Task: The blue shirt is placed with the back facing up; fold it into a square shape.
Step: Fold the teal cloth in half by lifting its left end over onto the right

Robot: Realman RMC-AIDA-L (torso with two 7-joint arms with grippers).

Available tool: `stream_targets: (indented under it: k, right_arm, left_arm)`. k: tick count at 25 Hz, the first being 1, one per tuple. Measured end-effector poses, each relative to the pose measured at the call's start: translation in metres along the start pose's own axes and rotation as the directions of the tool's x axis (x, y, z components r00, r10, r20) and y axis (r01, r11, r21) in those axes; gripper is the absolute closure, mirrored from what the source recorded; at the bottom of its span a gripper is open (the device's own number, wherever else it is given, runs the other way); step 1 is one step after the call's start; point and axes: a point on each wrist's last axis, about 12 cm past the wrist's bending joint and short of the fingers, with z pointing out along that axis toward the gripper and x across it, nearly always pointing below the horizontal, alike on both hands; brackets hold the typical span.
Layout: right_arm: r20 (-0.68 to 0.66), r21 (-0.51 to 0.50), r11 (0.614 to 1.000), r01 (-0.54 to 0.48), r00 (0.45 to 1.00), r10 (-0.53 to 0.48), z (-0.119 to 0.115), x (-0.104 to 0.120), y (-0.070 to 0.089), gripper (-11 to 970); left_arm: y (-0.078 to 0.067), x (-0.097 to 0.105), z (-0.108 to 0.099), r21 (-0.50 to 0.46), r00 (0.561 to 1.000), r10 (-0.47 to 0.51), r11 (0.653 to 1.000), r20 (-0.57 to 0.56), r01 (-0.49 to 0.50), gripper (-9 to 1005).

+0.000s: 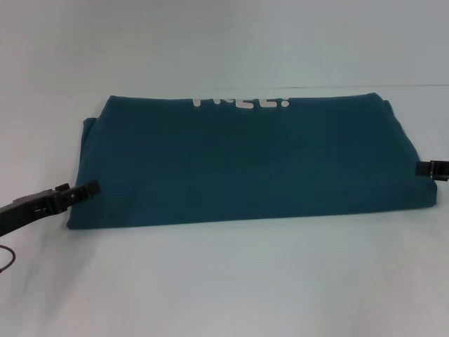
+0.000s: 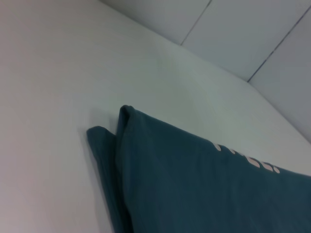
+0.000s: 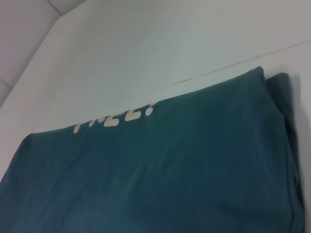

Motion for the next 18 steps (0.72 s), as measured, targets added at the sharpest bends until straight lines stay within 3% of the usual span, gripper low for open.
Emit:
stream_targets:
  k: [18]
  right_arm:
    - [0.016, 0.010, 1.000, -0.006, 1.000, 0.006, 0.0006, -0.0013, -0.0011, 383]
  left_arm:
    - [0.0033, 0.0059, 0.0035, -0.040, 0.997, 0.030, 0.999, -0.078, -0.033, 270]
